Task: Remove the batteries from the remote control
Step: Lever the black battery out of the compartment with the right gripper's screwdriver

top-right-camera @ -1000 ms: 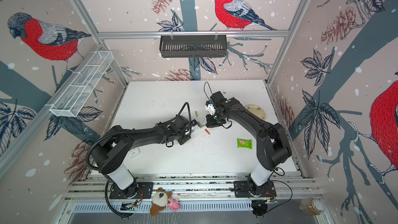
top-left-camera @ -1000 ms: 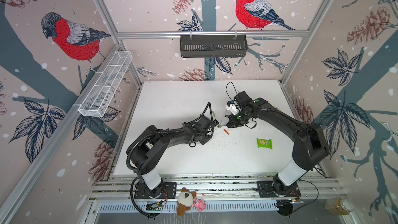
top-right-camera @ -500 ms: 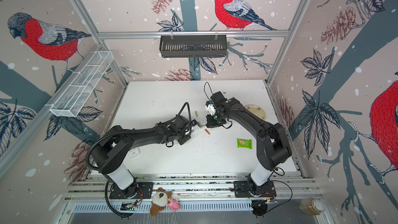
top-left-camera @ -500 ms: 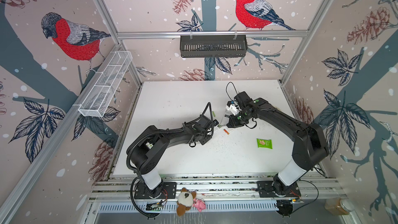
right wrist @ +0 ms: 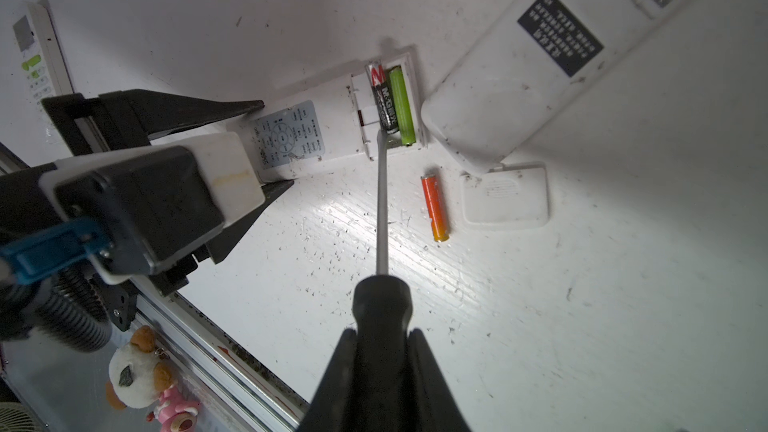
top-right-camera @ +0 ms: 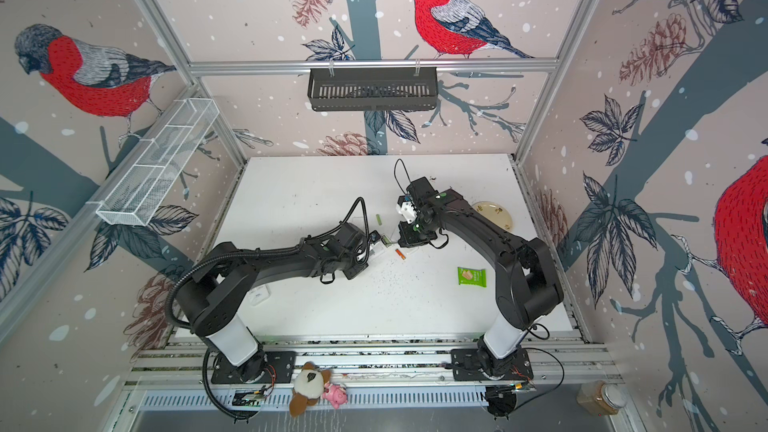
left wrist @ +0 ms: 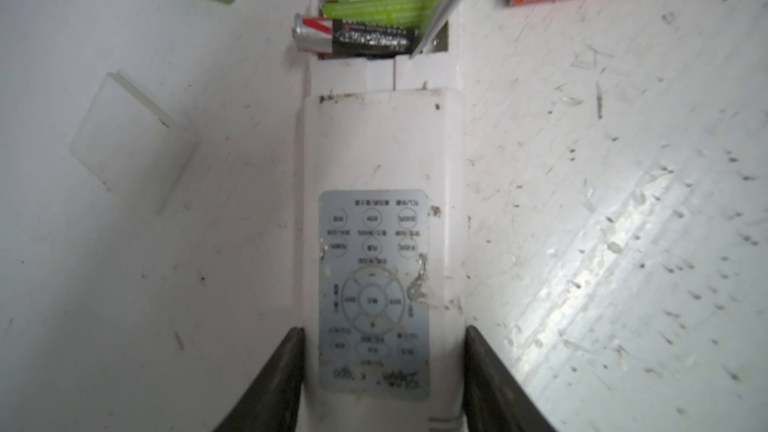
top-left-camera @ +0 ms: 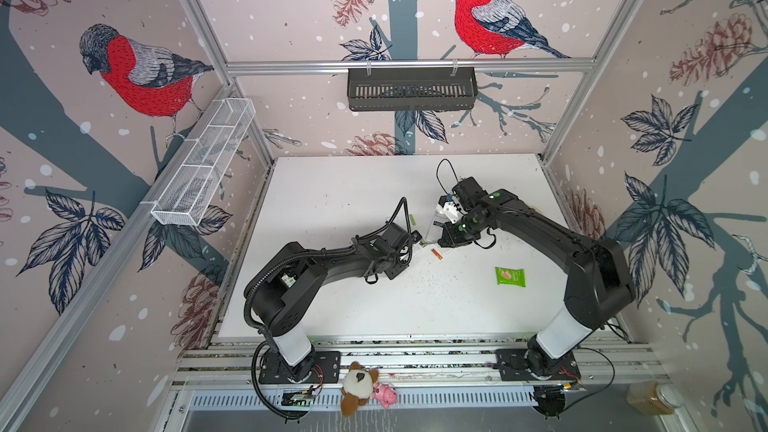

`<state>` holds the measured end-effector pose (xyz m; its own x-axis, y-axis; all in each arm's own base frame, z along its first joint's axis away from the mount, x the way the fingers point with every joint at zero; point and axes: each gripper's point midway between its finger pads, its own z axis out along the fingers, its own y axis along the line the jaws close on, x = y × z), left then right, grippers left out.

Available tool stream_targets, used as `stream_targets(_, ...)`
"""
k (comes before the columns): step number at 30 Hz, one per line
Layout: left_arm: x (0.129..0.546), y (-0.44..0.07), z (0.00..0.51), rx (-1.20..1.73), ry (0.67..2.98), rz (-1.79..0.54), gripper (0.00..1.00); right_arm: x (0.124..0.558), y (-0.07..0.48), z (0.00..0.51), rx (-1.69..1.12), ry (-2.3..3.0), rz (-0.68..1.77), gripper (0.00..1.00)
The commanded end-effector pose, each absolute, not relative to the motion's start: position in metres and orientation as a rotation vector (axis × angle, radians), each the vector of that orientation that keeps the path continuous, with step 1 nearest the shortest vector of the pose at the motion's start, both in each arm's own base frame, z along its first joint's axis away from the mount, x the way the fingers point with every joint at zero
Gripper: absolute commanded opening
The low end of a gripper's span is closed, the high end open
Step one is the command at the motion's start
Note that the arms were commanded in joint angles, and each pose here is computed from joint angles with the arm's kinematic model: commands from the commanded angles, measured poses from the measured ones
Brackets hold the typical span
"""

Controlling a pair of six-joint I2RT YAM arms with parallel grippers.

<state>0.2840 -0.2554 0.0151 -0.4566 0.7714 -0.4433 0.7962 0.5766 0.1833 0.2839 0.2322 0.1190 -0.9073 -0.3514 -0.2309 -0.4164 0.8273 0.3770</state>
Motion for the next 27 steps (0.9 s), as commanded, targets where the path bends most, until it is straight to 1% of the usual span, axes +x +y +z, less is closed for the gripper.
stream_targets(1, 0.253, -0.224, -0.011, 1.381, 2.471, 0.021, 0.02, 0.273, 0.217, 0.108, -0.578, 2.954, 0.549, 0.01)
stream_targets(10, 0.249, -0.231, -0.008, 1.416, 2.444, -0.012, 0.02, 0.287, 0.231, 0.098, -0.574, 2.933, 0.577, 0.01)
stream_targets(16, 0.25, -0.242, -0.004, 1.439, 2.41, -0.054, 0.01, 0.304, 0.246, 0.102, -0.56, 2.845, 0.623, 0.01)
stream_targets(23, 0.251, -0.24, -0.005, 1.435, 2.418, -0.03, 0.01, 0.306, 0.248, 0.115, -0.548, 2.784, 0.663, 0.01)
stream_targets(27, 0.251, -0.234, -0.008, 1.418, 2.436, -0.009, 0.01, 0.303, 0.239, 0.134, -0.517, 2.771, 0.67, 0.01)
